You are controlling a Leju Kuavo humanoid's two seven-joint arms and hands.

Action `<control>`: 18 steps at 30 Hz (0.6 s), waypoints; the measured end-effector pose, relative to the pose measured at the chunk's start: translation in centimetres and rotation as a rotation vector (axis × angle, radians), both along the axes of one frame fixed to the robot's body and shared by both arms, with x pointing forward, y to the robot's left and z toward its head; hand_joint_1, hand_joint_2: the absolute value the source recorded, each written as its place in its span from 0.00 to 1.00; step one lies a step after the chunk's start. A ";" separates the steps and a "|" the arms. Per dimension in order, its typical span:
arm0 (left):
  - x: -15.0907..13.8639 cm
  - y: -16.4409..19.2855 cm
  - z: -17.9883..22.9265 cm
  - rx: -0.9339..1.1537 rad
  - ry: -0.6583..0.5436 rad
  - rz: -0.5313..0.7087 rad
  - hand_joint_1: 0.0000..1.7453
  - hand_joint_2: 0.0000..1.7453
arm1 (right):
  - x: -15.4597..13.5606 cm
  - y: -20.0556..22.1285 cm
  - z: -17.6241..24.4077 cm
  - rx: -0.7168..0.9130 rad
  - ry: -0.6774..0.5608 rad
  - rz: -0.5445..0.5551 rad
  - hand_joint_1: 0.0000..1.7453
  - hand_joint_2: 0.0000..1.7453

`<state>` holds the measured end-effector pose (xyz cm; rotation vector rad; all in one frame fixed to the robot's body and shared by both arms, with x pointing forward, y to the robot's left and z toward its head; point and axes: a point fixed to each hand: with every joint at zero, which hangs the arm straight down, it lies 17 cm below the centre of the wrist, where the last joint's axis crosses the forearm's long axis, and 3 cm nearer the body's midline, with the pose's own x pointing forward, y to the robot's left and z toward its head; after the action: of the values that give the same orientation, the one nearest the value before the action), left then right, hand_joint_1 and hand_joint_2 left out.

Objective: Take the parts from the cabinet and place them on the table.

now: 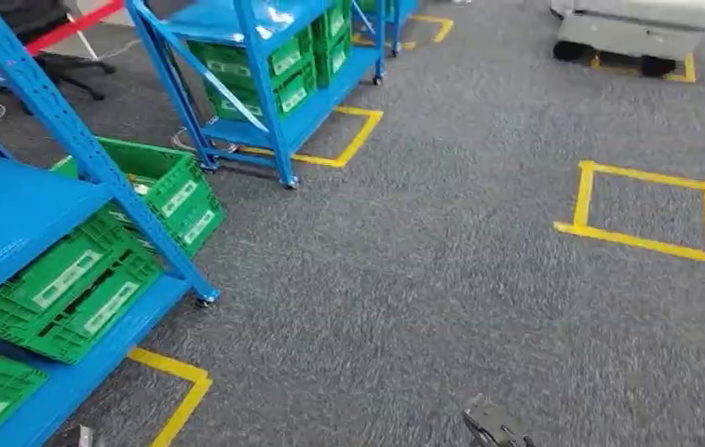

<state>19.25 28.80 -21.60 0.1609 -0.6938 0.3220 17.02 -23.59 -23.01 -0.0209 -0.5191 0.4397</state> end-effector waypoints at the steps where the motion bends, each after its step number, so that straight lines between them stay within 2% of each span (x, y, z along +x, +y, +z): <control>1: 0.0 0.0 0.0 0.001 -0.001 0.001 0.00 0.00 | 0.1 -0.1 0.0 -0.002 0.000 0.000 0.00 0.00; 7: 1.1 -0.1 0.4 -0.001 -0.021 -0.007 0.00 0.00 | 1.0 0.1 0.3 0.001 -0.020 0.006 0.00 0.00; 18: 1.4 -0.4 0.5 -0.014 -0.022 -0.007 0.00 0.00 | 0.2 -0.2 0.1 -0.007 0.003 0.004 0.00 0.00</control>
<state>20.62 28.37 -21.15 0.1415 -0.7138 0.3226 17.25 -23.84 -22.96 -0.0262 -0.5149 0.4457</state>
